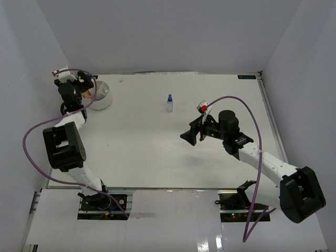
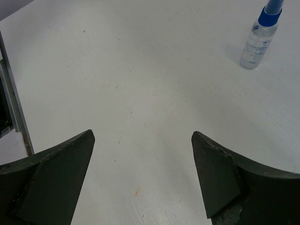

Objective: Sort the stationery into containers
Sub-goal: Place the pen in the storage box, then pick up the stationery from the center of the board.

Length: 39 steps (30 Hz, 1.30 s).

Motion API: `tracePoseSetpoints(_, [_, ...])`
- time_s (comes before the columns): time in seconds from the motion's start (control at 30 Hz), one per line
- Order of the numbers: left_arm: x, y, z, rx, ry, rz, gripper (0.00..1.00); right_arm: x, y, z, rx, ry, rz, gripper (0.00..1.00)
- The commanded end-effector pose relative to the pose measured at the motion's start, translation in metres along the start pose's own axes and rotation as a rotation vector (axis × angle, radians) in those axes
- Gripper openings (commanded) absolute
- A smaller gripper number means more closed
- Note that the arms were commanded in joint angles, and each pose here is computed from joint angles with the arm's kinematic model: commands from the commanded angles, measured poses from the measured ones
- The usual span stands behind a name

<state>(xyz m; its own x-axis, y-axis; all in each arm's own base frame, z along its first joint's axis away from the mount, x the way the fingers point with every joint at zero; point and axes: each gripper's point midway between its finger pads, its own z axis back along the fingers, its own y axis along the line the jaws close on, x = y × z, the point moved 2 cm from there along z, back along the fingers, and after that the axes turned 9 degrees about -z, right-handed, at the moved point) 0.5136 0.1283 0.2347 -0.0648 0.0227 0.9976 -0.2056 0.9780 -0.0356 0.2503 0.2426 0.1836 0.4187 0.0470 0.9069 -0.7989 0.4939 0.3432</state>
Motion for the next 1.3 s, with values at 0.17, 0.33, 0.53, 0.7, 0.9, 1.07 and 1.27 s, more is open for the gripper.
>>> tracePoseSetpoints(0.17, [0.055, -0.054, 0.031, -0.204, -0.032, 0.026, 0.98, 0.014, 0.004, 0.005, 0.005, -0.063, 0.046, 0.91])
tracePoseSetpoints(0.33, [0.052, -0.153, 0.057, -0.411, 0.011, -0.009, 0.98, 0.021, 0.002, 0.011, -0.029, -0.095, 0.057, 0.9])
tracePoseSetpoints(0.53, [0.032, -0.247, 0.083, -0.531, 0.057, 0.03, 0.98, 0.024, 0.001, 0.017, -0.059, -0.119, 0.072, 0.9])
tracePoseSetpoints(0.7, [0.015, -0.307, 0.089, -0.584, 0.06, -0.016, 0.98, 0.024, 0.0, 0.018, -0.069, -0.123, 0.075, 0.9])
tracePoseSetpoints(0.9, [-0.007, -0.361, 0.101, -0.698, 0.046, -0.047, 0.98, 0.023, -0.002, 0.017, -0.078, -0.12, 0.077, 0.9])
tracePoseSetpoints(1.07, [-0.015, -0.393, 0.123, -0.786, 0.011, -0.086, 0.98, 0.021, -0.003, 0.016, -0.079, -0.114, 0.075, 0.9])
tracePoseSetpoints(1.27, [-0.028, -0.398, 0.121, -0.772, 0.043, -0.084, 0.94, 0.019, -0.004, 0.014, -0.074, -0.106, 0.073, 0.9])
